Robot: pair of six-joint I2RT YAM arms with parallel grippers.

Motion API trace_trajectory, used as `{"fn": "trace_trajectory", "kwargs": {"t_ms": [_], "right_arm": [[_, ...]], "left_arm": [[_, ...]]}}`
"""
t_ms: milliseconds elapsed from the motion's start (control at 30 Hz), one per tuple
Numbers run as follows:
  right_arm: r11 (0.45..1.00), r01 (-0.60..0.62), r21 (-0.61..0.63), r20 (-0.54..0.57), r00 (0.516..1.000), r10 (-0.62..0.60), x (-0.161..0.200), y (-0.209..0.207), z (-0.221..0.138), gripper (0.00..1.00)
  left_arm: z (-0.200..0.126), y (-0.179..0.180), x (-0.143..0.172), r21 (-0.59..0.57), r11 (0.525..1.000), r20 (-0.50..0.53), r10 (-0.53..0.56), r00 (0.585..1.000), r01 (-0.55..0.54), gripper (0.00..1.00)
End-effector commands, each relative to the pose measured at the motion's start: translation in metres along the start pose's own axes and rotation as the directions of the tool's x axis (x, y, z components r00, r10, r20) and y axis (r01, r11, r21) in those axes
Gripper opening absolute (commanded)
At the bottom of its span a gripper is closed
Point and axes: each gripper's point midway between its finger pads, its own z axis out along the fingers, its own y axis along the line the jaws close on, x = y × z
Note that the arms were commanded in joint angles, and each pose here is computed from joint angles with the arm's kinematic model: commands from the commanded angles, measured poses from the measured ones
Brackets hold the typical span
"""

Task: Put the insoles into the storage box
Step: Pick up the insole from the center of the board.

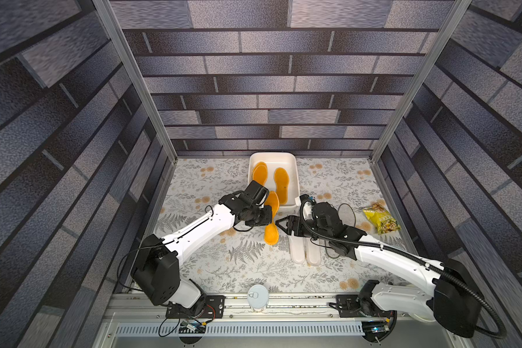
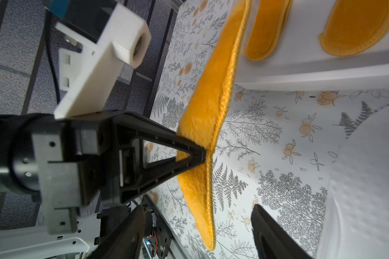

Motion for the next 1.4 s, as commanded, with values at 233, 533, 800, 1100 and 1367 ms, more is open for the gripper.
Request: {"fn": "trace_trajectory", "kwargs": {"t_ms": [233, 533, 800, 1100, 1367], "right_arm": [[0.999, -0.030, -0.018, 0.061, 0.998, 0.031, -0.041, 0.022, 0.011, 0.74], [0.999, -0.040, -0.024, 0.066, 0.997, 0.042, -0.055, 0.022, 0.017, 0.71], [0.997, -0.045, -0.068, 0.047, 0.998, 0.048, -0.063, 0.031, 0.029, 0.61], [0.992, -0.056, -0.111, 0.035, 0.998, 0.060, -0.065, 0.035, 0.043, 0.33], [0.994, -0.052, -0.100, 0.035, 0.998, 0.056, -0.063, 0.031, 0.043, 0.11]], "left_arm": [[-0.029, -0.010, -0.002, 0.001, 0.999, 0.108, 0.032, 0.994, -0.033, 0.09], [-0.039, -0.015, 0.003, 0.031, 0.999, 0.129, 0.040, 0.991, -0.044, 0.09], [-0.034, -0.022, 0.003, 0.039, 0.998, 0.114, 0.053, 0.992, -0.057, 0.11], [-0.033, -0.022, 0.003, 0.025, 0.998, 0.112, 0.056, 0.992, -0.059, 0.13], [-0.032, -0.022, 0.003, 0.024, 0.998, 0.106, 0.050, 0.993, -0.053, 0.27]]}}
